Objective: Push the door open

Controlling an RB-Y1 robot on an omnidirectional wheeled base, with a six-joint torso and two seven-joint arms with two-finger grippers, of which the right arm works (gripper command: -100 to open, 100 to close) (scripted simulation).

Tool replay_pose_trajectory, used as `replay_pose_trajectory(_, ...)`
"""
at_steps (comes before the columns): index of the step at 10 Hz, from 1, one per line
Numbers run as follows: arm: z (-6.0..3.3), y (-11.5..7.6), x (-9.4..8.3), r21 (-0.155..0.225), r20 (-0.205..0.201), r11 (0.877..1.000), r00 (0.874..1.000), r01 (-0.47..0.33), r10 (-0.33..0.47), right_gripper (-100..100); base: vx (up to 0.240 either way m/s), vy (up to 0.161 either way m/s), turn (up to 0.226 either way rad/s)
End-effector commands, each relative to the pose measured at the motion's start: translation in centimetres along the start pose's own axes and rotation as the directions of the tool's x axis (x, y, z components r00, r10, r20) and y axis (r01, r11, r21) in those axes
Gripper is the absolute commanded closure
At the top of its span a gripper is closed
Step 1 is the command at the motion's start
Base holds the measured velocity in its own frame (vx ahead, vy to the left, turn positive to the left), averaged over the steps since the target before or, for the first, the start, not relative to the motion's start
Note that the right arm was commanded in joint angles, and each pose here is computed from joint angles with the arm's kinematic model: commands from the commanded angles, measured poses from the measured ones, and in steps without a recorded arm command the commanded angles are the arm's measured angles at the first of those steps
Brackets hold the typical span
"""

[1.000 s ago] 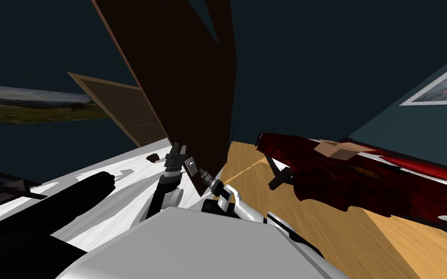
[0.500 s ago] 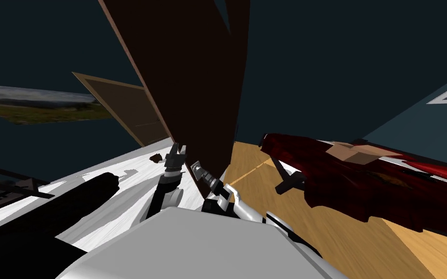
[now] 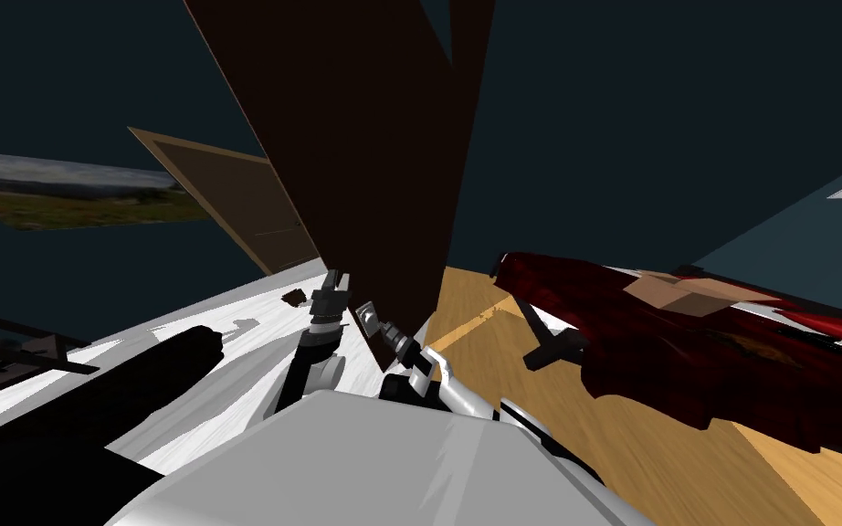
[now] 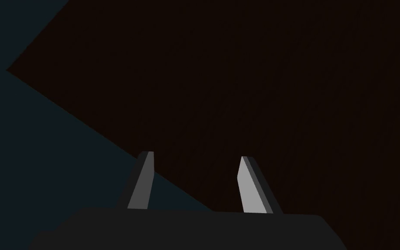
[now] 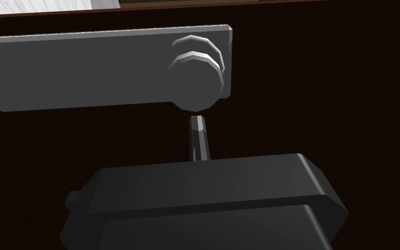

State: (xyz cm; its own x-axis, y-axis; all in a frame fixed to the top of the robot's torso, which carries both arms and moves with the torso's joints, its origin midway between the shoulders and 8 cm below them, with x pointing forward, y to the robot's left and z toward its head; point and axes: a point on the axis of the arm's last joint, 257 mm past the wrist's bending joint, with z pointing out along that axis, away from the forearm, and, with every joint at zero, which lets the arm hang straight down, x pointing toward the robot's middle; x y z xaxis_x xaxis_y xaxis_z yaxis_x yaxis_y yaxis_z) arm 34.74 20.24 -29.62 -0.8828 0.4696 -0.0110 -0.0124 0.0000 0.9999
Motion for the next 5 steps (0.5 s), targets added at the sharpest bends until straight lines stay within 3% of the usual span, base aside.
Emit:
replay_pose_trajectory(1,-0.02,0.0,0.0,0.0,0.0,1.0,1.0,0.0,0.0,100,-0.016,-0.023,0.002)
replay_pose_trajectory(4,-0.02,0.0,0.0,0.0,0.0,1.0,1.0,0.0,0.0,100,-0.005,-0.007,0.0)
replay_pose_trajectory(5,-0.09,-0.2,-1.3,0.006,0.029,1.0,1.0,-0.001,0.0,-100,-0.11,-0.003,-0.104)
